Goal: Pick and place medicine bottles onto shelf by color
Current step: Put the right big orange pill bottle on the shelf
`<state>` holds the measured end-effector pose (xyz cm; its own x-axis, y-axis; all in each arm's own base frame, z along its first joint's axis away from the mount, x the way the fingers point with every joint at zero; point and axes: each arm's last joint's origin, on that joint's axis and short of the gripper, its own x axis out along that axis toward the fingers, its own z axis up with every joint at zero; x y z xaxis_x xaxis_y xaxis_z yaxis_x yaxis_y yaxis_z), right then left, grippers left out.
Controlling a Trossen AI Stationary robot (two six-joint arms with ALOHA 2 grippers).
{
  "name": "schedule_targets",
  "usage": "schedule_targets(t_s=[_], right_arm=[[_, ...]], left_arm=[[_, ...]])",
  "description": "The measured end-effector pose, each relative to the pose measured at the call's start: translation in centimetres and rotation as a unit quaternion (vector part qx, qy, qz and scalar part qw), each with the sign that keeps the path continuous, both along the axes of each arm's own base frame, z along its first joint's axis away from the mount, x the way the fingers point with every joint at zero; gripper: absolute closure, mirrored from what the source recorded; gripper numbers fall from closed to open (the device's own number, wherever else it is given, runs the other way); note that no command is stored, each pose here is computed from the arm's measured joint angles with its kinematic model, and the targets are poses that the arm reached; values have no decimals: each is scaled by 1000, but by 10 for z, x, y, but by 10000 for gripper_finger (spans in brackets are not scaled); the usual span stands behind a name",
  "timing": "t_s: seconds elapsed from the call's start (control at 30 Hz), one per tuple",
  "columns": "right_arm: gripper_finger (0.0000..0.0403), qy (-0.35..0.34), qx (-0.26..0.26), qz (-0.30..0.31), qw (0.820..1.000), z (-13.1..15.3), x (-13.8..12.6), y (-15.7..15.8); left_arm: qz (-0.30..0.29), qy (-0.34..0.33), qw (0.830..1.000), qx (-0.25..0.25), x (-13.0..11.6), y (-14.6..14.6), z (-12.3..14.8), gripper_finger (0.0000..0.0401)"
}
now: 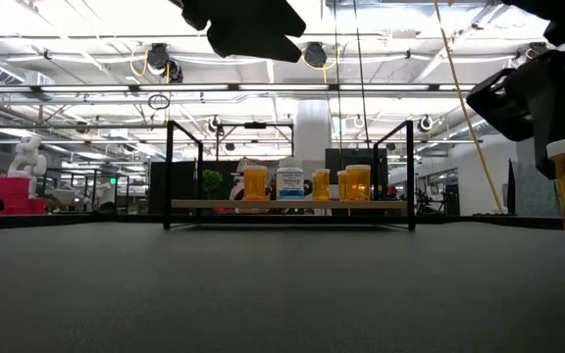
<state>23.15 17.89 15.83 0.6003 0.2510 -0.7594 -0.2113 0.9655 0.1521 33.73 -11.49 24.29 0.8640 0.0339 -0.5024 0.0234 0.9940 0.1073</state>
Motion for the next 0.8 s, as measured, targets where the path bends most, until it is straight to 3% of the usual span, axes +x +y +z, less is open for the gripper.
schedule_targets(t_s=[0.2,0.5,0.8], right_arm=[[293,-11,5,4,1000,1,1,1],[276,-44,1,14,999,5,8,-2],[280,-88,-23,5,996,26,38,-21]], left_arm=[[1,0,1000,-1,0,0,0,130],[2,-4,1000,-4,0,0,1,130],[-13,-15,1000,13,1,-3,3,130]])
